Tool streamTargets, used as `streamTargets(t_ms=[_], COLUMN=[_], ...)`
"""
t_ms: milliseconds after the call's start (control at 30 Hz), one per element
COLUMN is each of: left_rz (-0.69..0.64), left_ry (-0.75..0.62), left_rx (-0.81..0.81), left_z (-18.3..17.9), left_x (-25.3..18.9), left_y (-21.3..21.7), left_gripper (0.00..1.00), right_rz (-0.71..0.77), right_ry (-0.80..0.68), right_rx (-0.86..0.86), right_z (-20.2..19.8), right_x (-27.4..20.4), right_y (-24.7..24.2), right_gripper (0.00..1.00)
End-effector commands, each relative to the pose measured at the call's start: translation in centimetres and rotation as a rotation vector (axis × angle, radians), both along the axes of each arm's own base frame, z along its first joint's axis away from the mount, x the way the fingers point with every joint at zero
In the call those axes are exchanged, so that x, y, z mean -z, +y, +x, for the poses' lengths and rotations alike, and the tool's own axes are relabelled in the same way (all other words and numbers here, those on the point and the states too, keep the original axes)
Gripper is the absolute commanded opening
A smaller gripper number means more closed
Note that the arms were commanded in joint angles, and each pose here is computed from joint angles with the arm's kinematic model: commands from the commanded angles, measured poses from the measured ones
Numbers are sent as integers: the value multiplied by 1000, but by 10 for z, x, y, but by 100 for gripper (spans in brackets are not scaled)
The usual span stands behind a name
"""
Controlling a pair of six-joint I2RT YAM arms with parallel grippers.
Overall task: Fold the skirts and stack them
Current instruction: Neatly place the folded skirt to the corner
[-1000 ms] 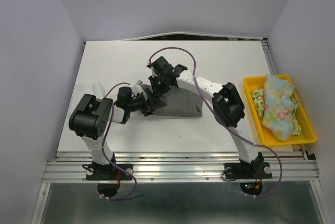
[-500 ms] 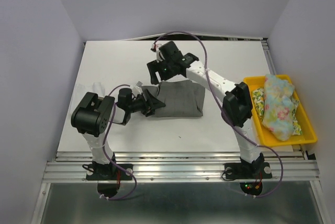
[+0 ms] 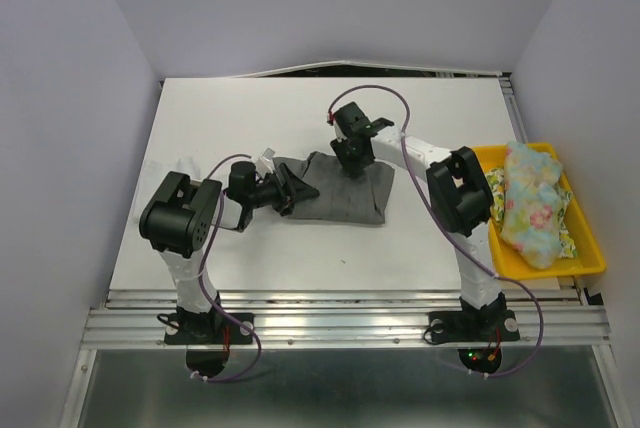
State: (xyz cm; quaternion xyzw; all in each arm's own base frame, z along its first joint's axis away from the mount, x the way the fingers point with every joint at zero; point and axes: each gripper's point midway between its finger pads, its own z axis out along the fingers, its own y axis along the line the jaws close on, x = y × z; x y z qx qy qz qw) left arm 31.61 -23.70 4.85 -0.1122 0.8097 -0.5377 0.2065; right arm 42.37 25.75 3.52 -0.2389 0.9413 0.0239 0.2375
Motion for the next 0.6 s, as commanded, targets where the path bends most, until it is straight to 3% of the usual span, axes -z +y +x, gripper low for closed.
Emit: streamTargets(t_ms=[0, 100, 567], left_rz=[60, 71, 202], left_ry=[-19, -6, 14], left_rx=[-6, -5, 30], left_z=[14, 19, 57], left_x=[8, 13, 36], left_y=[-1, -2, 20], left_gripper=[81, 83, 82], right_rz=[-19, -21, -23], right_ry=[12, -4, -82], right_rx=[-69, -86, -179], right_z=[-4, -3, 0], right_x=[31, 36, 48], right_y=[8, 7, 6], right_gripper=[41, 35, 34])
